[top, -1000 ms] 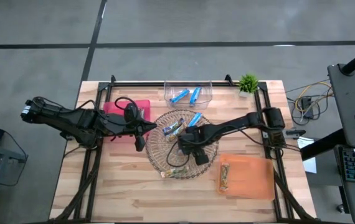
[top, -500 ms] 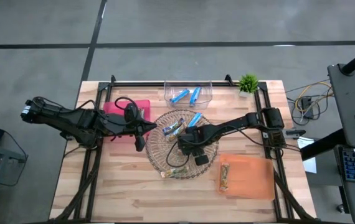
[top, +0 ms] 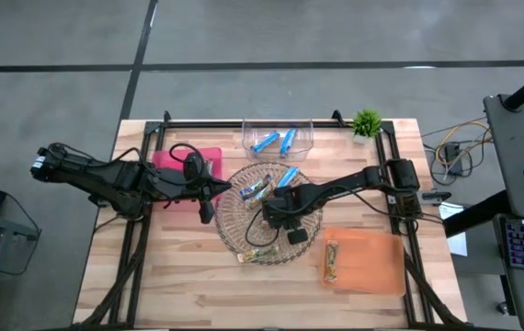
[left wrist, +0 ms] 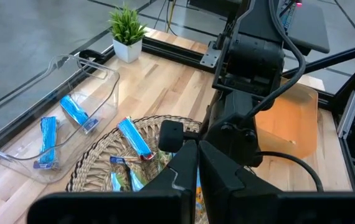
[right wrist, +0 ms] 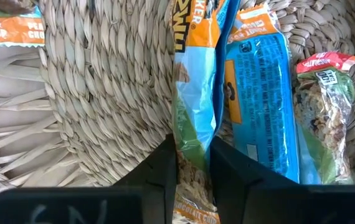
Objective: Pick and place Granola Bars by type
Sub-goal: Put the yellow granola bar into the orange bin
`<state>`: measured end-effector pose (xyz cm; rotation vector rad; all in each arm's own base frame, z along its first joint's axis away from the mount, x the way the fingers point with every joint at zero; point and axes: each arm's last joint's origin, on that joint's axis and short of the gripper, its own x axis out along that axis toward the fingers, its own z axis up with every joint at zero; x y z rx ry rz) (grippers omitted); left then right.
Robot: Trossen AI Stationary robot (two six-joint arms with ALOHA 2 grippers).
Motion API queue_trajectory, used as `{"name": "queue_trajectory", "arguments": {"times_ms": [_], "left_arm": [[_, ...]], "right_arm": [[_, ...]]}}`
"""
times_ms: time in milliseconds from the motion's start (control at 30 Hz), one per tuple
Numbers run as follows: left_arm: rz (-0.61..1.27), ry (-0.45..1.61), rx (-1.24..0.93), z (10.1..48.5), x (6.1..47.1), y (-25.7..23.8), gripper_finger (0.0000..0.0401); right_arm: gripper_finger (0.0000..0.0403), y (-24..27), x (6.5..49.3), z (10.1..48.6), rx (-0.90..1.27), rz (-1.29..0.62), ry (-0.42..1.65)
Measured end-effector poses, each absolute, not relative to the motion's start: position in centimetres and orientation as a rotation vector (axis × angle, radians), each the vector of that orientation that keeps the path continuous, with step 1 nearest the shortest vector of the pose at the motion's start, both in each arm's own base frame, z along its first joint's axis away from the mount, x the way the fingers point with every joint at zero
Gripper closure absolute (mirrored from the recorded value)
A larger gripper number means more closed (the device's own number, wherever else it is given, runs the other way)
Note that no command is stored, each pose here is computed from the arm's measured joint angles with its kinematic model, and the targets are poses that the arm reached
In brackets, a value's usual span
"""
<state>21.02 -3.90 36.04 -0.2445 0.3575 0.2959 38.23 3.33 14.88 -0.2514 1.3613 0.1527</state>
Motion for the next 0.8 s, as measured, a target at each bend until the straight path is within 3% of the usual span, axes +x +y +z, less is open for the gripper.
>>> {"name": "queue_trajectory", "arguments": {"times_ms": [267, 800], "left_arm": [[0.296, 0.358, -0.244, 36.0, 21.0, -3.9, 0.0401], [0.294, 0.359, -0.234, 36.0, 21.0, -3.9, 0.0401]], "right_arm": [[0.0333, 3.3, 37.6, 17.0, -0.211, 0.124, 1.365], [0.0333, 3.4, 34.0, 26.6, -0.070, 0.070, 1.195]]}}
